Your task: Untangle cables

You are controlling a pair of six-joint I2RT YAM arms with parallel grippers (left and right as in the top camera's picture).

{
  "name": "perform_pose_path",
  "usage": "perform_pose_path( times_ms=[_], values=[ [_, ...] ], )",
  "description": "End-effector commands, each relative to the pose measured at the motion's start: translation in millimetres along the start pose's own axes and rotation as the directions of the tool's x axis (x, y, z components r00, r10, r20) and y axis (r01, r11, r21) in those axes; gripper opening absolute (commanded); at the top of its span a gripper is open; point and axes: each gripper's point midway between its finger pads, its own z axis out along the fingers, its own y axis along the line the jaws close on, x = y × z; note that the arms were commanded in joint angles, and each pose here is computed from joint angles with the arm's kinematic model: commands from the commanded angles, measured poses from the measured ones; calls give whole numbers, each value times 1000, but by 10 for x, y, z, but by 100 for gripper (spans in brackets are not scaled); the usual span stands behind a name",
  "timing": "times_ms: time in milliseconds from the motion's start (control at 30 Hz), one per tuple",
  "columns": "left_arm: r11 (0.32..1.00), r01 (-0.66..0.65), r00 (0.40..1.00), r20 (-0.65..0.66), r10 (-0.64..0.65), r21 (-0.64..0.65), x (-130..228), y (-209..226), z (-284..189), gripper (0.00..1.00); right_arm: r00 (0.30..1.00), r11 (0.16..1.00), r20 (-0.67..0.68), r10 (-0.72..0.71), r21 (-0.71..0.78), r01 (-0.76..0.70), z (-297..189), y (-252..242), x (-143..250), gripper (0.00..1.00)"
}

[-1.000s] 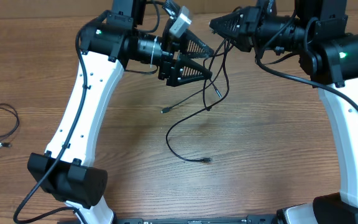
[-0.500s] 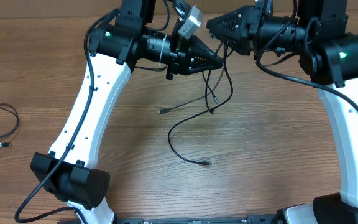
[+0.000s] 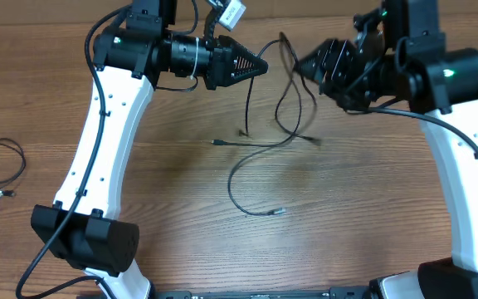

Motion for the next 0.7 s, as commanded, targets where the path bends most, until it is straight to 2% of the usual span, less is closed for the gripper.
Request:
perform_pose_path(
  times_ms=[0,167,233,300,433,467,500,533,567,667],
  values=[
    [994,-7,1000,19,10,-110,-74,-142,-135,4,998,994,-36,-51,91,54,261,-327,38,67],
    [982,3,999,49,6,-191,-124,-341,-300,4,970,971,-68,-235,16,237,468,-282,94,71],
    [981,16,998,58,-5,-192,-121,-455,-354,4,942,944,-50,-331,-5,331,489,-207,75,75],
    [981,33,997,70,-19,-191,-120,-577,-405,4,885,885,-17,-466,-23,465,502,-131,23,81],
    [980,32,996,90,-14,-198,-142,-670,-487,4,832,831,22,-555,-30,555,503,-63,-45,81],
    [979,42,995,92,-24,-198,-139,-672,-497,4,818,818,34,-574,-33,575,502,-43,-64,78],
    [978,63,995,93,-46,-200,-124,-663,-509,5,807,806,57,-588,-38,590,501,5,-103,69],
    [977,73,995,88,-56,-200,-102,-659,-509,4,797,796,82,-598,-50,603,497,64,-136,55],
    [977,70,995,85,-54,-200,-94,-660,-508,4,792,791,93,-603,-62,609,493,100,-147,47],
    [978,47,997,77,-32,-203,-79,-675,-514,4,770,764,136,-624,-104,637,474,231,-179,38]
  ],
)
